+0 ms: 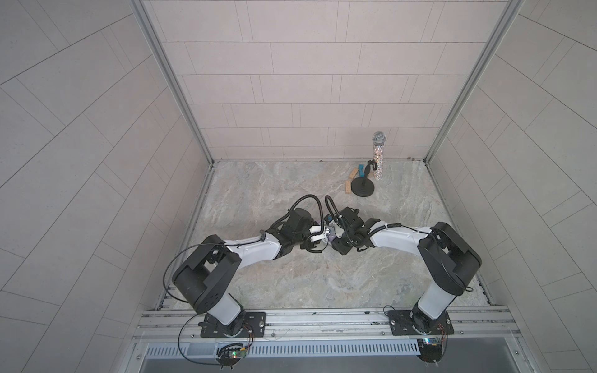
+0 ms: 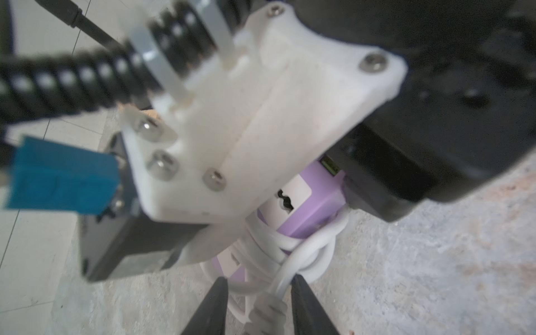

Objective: Wrap the cord around the power strip
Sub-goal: Place the power strip at the center of the board.

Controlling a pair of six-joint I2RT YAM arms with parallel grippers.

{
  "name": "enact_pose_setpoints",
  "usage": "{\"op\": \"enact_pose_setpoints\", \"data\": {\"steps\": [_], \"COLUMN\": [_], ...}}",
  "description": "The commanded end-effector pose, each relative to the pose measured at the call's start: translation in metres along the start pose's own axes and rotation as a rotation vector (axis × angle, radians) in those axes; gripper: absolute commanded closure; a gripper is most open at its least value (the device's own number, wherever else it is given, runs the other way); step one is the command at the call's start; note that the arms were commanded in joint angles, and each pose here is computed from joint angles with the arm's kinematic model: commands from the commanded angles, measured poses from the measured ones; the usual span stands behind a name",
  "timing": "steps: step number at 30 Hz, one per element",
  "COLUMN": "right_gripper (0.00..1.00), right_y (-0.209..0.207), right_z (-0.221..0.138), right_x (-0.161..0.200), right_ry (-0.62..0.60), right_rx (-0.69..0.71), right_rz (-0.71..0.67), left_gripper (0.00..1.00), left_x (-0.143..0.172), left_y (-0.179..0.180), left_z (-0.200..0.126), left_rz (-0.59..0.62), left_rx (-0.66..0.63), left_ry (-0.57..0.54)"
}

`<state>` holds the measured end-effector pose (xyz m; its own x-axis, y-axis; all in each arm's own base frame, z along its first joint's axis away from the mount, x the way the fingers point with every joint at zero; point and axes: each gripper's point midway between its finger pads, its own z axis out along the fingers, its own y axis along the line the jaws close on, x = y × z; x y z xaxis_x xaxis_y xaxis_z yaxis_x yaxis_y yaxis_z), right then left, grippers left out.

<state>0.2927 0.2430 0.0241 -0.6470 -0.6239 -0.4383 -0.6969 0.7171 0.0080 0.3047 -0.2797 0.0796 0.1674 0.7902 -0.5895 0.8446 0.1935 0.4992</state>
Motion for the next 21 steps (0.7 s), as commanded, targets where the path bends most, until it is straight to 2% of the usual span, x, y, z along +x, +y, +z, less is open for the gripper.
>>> {"op": "enact_pose_setpoints", "data": {"steps": [1, 5, 8, 17, 21], "right_gripper": [0.84, 0.81, 0.81, 0.86, 0.86], "right_y": [0.032, 0.03, 0.028, 0.019, 0.014], "right_z": [0.008, 0.01, 0.012, 0.02, 0.019], "right_x": [0.019, 0.018, 0.017, 0.018, 0.014], "right_ry": [0.074, 0.076, 0.085, 0.118, 0.11], "right_rx": [-0.098, -0.08, -0.059, 0.069, 0.105], "right_rz": [-0.064, -0.07, -0.073, -0.107, -0.111], "left_gripper": [0.55, 0.46, 0.43, 0.38, 0.22], "left_x": [0.02, 0.028, 0.031, 0.021, 0.02], "left_y": [0.013, 0.012, 0.011, 0.022, 0.037], "left_z": [-0.009, -0.022, -0.034, -0.069, -0.081], "left_rz": [-0.089, -0.132, -0.18, -0.376, -0.463], "left_rx": [-0.094, -0.108, -0.121, -0.174, -0.232], "left_ry": [0.076, 0.117, 0.131, 0.03, -0.012]}}
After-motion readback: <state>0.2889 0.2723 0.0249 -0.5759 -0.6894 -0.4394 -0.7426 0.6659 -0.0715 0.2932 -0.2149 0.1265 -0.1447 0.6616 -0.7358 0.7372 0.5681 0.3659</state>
